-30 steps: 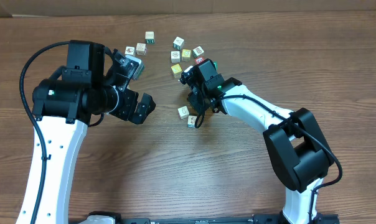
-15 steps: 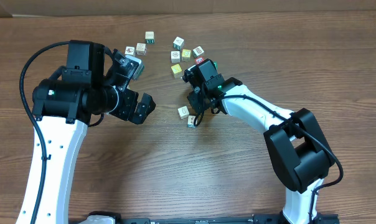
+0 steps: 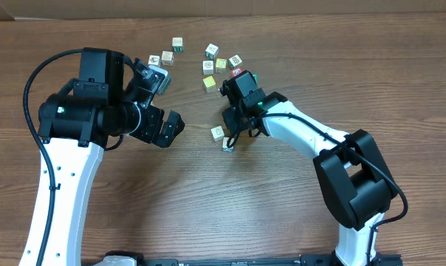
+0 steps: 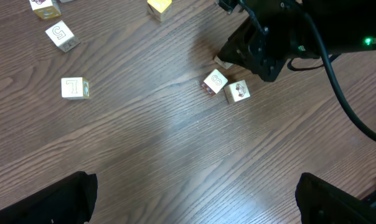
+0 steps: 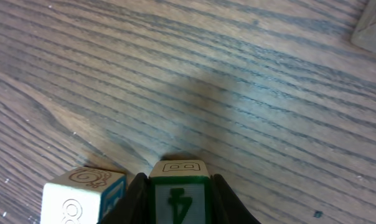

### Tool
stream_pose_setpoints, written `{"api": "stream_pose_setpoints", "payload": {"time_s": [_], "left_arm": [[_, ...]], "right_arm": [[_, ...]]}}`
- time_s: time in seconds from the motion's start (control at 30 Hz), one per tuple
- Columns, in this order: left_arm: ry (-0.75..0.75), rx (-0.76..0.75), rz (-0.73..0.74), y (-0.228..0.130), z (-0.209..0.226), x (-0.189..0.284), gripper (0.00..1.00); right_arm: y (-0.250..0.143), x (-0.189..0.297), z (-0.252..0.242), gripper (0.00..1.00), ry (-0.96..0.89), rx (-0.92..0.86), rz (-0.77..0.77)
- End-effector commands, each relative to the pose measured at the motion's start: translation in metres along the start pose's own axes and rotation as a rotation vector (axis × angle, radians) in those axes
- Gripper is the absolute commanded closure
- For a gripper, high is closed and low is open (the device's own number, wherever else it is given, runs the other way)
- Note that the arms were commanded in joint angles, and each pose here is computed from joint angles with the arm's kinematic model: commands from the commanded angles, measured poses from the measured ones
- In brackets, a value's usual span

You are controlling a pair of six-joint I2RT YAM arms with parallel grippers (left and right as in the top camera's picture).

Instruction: Form a circle

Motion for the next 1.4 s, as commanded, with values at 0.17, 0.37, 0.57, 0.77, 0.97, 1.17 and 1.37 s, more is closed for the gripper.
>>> {"api": "stream_pose_setpoints", "payload": {"time_s": [0.17, 0.37, 0.57, 0.77, 0.97, 1.17, 1.37], "left_arm": [[-0.019, -0.020, 0.007, -0.001, -0.002, -0.002, 0.00], [-0.019, -0.020, 0.007, -0.001, -0.002, -0.002, 0.01], [-0.019, -0.020, 0.007, -0.001, -0.002, -0.002, 0.01], [-0.019, -0.020, 0.007, -0.001, -0.002, -0.002, 0.00], [-0.019, -0.020, 0.007, -0.001, -0.002, -0.002, 0.00], [-0.019, -0.020, 0.007, -0.001, -0.002, -0.002, 0.00], [-0.019, -0.020, 0.007, -0.001, -0.002, -0.002, 0.01]], "right_arm": [[0.017, 0.014, 0.001, 0.80, -0.024, 0.014, -0.053], [0.016, 0.014, 0.004, 0.80, -0.016, 0.009, -0.052], [0.024, 0.015, 0.005, 0.80, -0.014, -0.049, -0.085], [0.027, 0.015, 0.004, 0.82, -0.020, -0.104, -0.097], [0.025, 0.015, -0.001, 0.83, -0.047, -0.158, -0.093], [0.025, 0.015, 0.001, 0.83, -0.045, -0.223, -0.094], [0.025, 0.014, 0.005, 0.83, -0.067, -0.211, -0.096]]}}
Point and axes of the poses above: each gripper's point midway between its finger pads, its own x axis back along the fingers, its own z axis along the line the jaws close on, y = z × x, the point moved 1 cm from there along x, back along the fingers, and after that the axes turned 10 degrees about x, right-handed, at the moved point
